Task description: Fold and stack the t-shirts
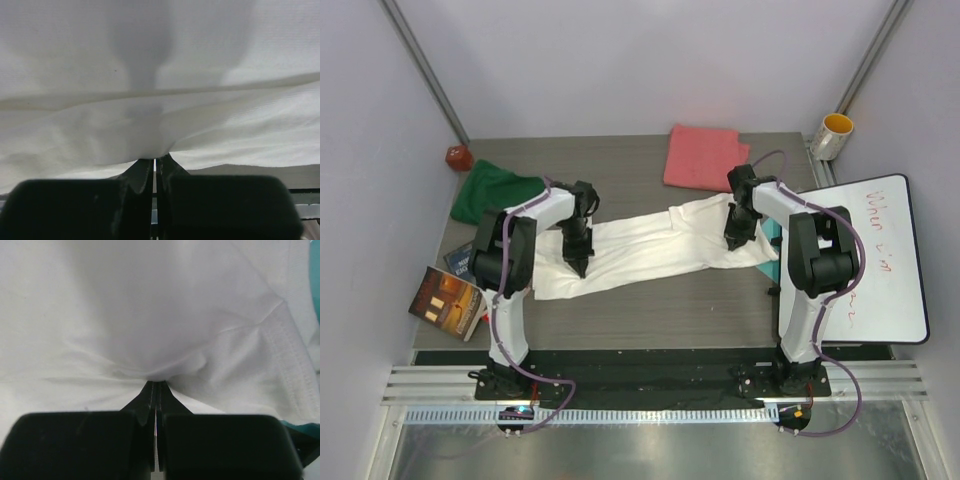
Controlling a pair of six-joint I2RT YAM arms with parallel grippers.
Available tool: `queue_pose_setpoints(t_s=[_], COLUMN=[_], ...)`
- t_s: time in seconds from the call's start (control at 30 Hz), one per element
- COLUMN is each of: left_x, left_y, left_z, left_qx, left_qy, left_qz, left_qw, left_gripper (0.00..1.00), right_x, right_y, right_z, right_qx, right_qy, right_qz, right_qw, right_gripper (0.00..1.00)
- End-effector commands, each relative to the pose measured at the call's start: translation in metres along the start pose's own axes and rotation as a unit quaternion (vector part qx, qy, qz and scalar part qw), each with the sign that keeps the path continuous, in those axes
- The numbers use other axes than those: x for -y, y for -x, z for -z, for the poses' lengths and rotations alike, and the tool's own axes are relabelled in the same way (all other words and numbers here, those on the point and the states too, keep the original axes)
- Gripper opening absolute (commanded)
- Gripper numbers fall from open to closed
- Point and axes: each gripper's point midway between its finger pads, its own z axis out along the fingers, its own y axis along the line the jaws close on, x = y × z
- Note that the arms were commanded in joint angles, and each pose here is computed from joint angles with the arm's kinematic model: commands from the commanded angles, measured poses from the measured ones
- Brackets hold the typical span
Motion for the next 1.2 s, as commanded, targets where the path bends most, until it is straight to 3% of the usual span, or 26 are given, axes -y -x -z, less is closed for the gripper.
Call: queue_pose_setpoints(t_s=[0.0, 0.2, 0.43, 0.83, 1.17], left_x=[-0.019, -0.021, -0.010, 0.008, 0.021], left_y=[-0.041, -0.080, -0.108, -0.146, -0.148], left_z=[-0.027, -0.018, -0.002, 0.001, -0.002], left_qx=[-0.052, -0.069, -0.068, -0.085, -0.091], left_qy=[0.039, 0.050, 0.038, 0.028, 0.017], left_qz=[0.002, -0.016, -0.031, -0.071, -0.075], left_qw=[0.998, 0.996, 0.996, 0.993, 0.993], left_gripper=[0.00, 0.00, 0.00, 0.00, 0.00], right_x=[0.005, -0.020, -0.081, -0.180, -0.265], right_y=[-0.011, -0.028, -0.042, 0.000, 0.016], right_z=[0.001, -0.018, -0.037, -0.048, -0.058], right_qx=[-0.019, -0.059, -0.080, -0.055, -0.046], right_qy=[0.003, 0.043, 0.083, 0.169, 0.261], right_qz=[0.024, 0.044, 0.107, 0.163, 0.178], right_qw=[1.000, 0.996, 0.988, 0.970, 0.948], right_gripper=[0.01, 0.01, 0.01, 0.01, 0.01])
